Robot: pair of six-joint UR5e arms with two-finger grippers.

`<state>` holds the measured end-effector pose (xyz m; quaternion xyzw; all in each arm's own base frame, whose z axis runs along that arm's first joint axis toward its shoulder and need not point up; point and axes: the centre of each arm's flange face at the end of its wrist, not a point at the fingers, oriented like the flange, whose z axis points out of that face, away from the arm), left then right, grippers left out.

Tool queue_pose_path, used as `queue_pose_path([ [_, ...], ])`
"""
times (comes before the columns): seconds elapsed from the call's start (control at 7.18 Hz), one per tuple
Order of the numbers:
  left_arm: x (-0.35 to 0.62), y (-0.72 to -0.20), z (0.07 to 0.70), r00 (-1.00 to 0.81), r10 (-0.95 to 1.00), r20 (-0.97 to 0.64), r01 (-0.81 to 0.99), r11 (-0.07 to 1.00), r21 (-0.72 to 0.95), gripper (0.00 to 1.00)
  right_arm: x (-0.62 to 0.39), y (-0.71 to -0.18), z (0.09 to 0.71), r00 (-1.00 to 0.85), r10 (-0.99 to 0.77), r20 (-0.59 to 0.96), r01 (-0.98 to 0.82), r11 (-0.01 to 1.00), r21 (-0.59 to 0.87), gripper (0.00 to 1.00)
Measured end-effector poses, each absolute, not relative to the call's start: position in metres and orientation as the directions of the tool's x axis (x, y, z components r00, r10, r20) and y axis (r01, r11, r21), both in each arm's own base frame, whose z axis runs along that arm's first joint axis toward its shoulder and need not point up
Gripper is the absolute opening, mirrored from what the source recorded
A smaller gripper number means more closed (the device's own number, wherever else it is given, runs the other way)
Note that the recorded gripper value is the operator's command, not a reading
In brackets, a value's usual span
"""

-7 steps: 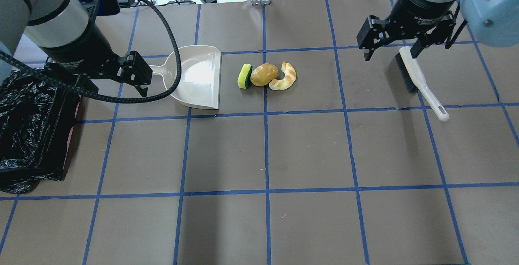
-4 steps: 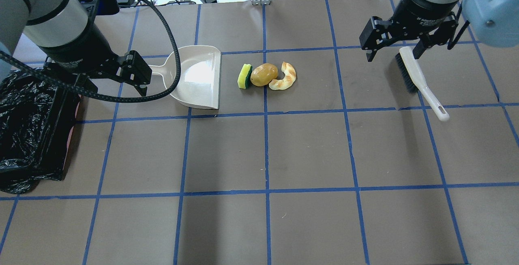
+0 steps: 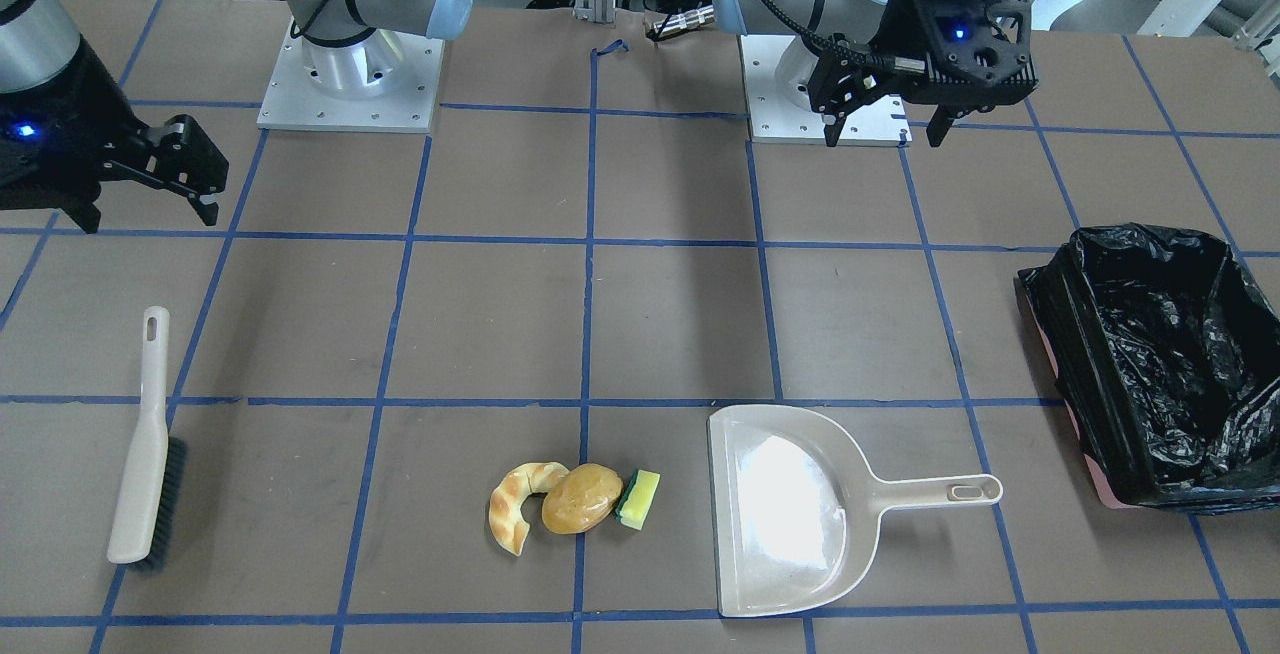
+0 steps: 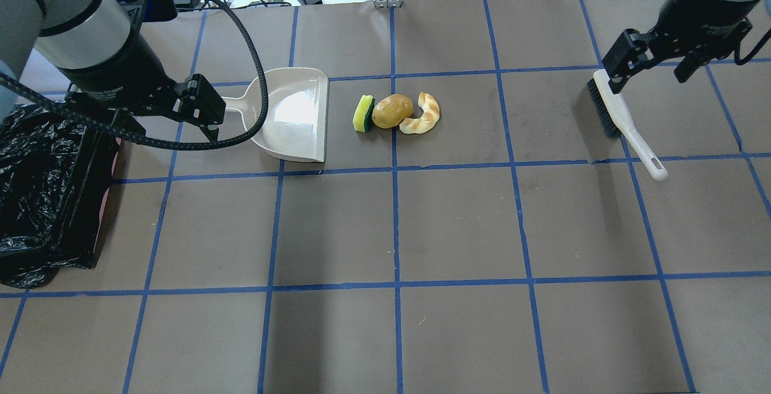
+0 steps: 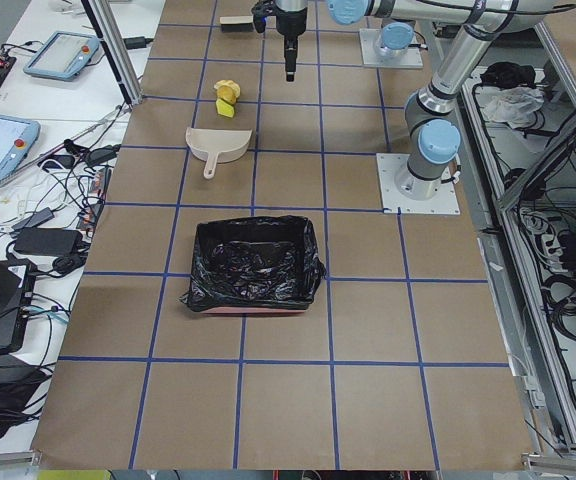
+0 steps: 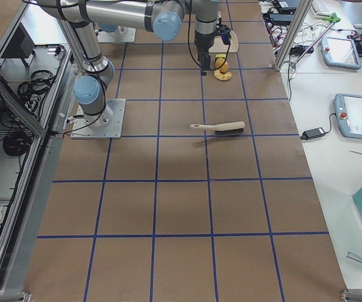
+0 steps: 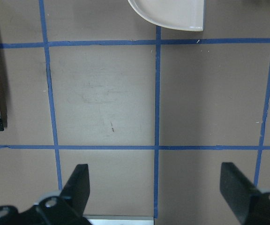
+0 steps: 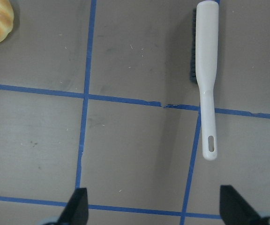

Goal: Sweep and dump trash into bin

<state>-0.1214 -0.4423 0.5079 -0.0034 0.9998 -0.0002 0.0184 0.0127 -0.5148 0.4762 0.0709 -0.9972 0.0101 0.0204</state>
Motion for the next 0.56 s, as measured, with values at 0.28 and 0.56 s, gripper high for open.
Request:
queue_pose_path([
  [0.28,-0.121,-0.443,0.507,-0.999,-0.007,-0.04,-0.007,1.0,0.001,1.0,-0.035,-0.519,0.464,-0.981,-0.188,0.044,-0.189,0.981,-0.032,0.99],
  [0.56,-0.12,-0.448,0.501,-0.999,-0.006,-0.039,-0.007,1.0,0.009,1.0,-0.077,-0.524,0.42,-0.961,-0.259,0.098,-0.268,0.96,-0.084,0.99],
])
